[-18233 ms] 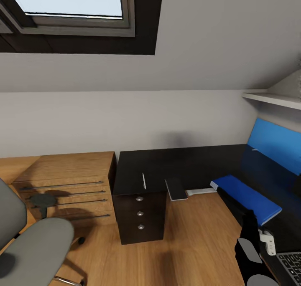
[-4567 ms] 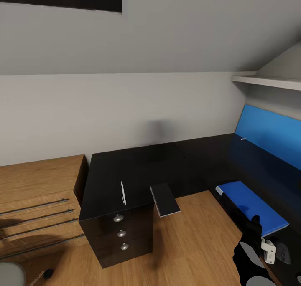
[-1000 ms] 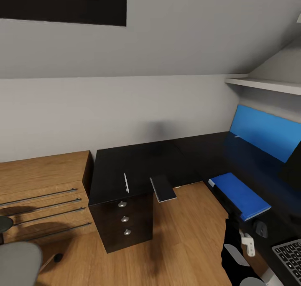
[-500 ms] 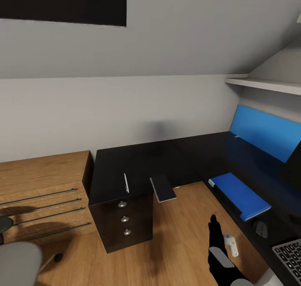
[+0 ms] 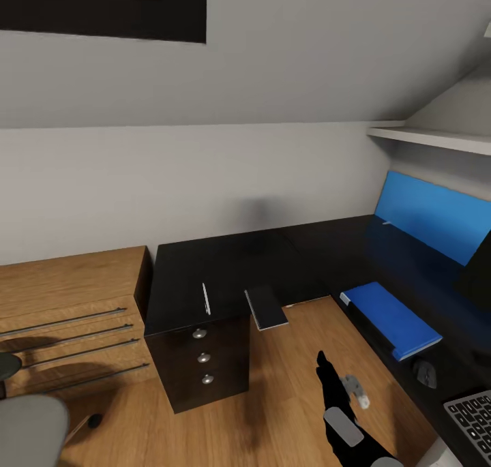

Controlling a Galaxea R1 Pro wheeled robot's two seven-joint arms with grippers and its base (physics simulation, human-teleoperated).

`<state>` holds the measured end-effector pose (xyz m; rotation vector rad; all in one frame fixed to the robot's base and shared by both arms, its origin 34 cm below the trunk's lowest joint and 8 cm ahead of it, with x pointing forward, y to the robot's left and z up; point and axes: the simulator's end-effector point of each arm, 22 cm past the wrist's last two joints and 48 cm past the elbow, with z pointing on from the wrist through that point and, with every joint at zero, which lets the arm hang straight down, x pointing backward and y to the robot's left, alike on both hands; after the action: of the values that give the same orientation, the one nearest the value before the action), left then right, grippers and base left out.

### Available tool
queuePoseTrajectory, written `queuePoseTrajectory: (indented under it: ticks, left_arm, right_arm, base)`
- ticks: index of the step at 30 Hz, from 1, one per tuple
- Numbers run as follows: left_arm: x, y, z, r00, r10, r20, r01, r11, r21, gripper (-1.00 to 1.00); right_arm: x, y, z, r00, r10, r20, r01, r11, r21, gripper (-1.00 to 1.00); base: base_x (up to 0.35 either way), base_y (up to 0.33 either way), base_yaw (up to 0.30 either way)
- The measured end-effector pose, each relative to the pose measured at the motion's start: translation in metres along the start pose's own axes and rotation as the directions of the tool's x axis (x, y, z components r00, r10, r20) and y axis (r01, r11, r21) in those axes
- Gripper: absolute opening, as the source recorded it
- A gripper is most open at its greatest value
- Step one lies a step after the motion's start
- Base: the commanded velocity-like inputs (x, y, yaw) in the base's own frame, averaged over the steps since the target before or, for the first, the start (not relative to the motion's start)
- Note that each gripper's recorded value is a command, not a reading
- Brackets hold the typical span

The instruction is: In the bedroom, organize the workspace by keeping the computer under the desk, ensuring the monitor is on the desk, placing the keyboard on the desk next to the monitor, placing the mouse on the desk next to the keyboard, moving the folder from the swivel chair onto the desk next to the mouse, stacking the notebook on top of the folder with the pen on top of the notebook, and positioning the swivel chair next to the desk.

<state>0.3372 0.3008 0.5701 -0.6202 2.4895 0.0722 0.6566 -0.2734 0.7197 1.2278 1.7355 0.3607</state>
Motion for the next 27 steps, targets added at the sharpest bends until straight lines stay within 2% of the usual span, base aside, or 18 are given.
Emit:
queuePoseTrajectory:
  ticks: [6, 8, 11, 12, 14, 15, 16, 18, 21, 23, 27]
  left_arm:
    - [0.000, 0.001, 0.000, 1.000, 0.000, 0.000, 0.000, 1.000, -0.001, 1.00]
    - [0.000, 0.001, 0.000, 1.000, 0.000, 0.000, 0.000, 1.000, -0.001, 1.00]
    - [0.000, 0.000, 0.000, 1.000, 0.000, 0.000, 0.000, 1.000, 0.000, 1.00]
    - [0.000, 0.000, 0.000, 1.000, 0.000, 0.000, 0.000, 1.000, 0.000, 1.00]
    - [0.000, 0.000, 0.000, 1.000, 0.000, 0.000, 0.000, 1.000, 0.000, 1.00]
    - [0.000, 0.000, 0.000, 1.000, 0.000, 0.000, 0.000, 1.000, 0.000, 1.00]
    - [0.000, 0.000, 0.000, 1.000, 0.000, 0.000, 0.000, 1.000, 0.000, 1.00]
    - [0.000, 0.000, 0.000, 1.000, 0.000, 0.000, 0.000, 1.000, 0.000, 1.00]
    - [0.000, 0.000, 0.000, 1.000, 0.000, 0.000, 0.000, 1.000, 0.000, 1.00]
    - [0.000, 0.000, 0.000, 1.000, -0.001, 0.000, 0.001, 1.000, 0.000, 1.00]
    - [0.000, 0.000, 0.000, 1.000, -0.001, 0.000, 0.001, 1.000, 0.000, 1.00]
  right_arm:
    - [0.008, 0.002, -0.001, 1.000, -0.015, -0.027, 0.015, 1.000, -0.006, 1.00]
    - [0.016, 0.001, -0.001, 0.998, -0.013, -0.068, 0.013, 1.000, -0.005, 1.00]
    - [0.036, 0.000, -0.003, 0.985, -0.013, -0.173, 0.011, 1.000, -0.010, 1.00]
    - [0.047, 0.000, -0.004, 0.970, -0.022, -0.243, 0.018, 1.000, -0.018, 1.00]
    - [0.057, 0.000, -0.006, 0.947, -0.045, -0.317, 0.036, 0.999, -0.033, 1.00]
    - [0.065, 0.001, -0.009, 0.922, -0.083, -0.378, 0.067, 0.996, -0.056, 1.00]
    - [0.068, 0.002, -0.010, 0.909, -0.105, -0.404, 0.084, 0.994, -0.070, 1.00]
    - [0.074, 0.009, -0.014, 0.865, -0.190, -0.464, 0.149, 0.981, -0.124, 1.00]
    - [0.075, 0.014, -0.016, 0.840, -0.248, -0.482, 0.193, 0.968, -0.161, 1.00]
    - [0.075, 0.016, -0.016, 0.831, -0.269, -0.487, 0.210, 0.962, -0.174, 1.00]
    - [0.071, 0.015, -0.014, 0.825, -0.288, -0.485, 0.228, 0.957, -0.180, 1.00]
  base:
    - [0.000, 0.000, 0.000]
    - [0.000, 0.000, 0.000]
    - [0.000, 0.000, 0.000]
    - [0.000, 0.000, 0.000]
    - [0.000, 0.000, 0.000]
    - [0.000, 0.000, 0.000]
    - [0.000, 0.000, 0.000]
    - [0.000, 0.000, 0.000]
    - [0.000, 0.000, 0.000]
    - [0.000, 0.000, 0.000]
    - [0.000, 0.000, 0.000]
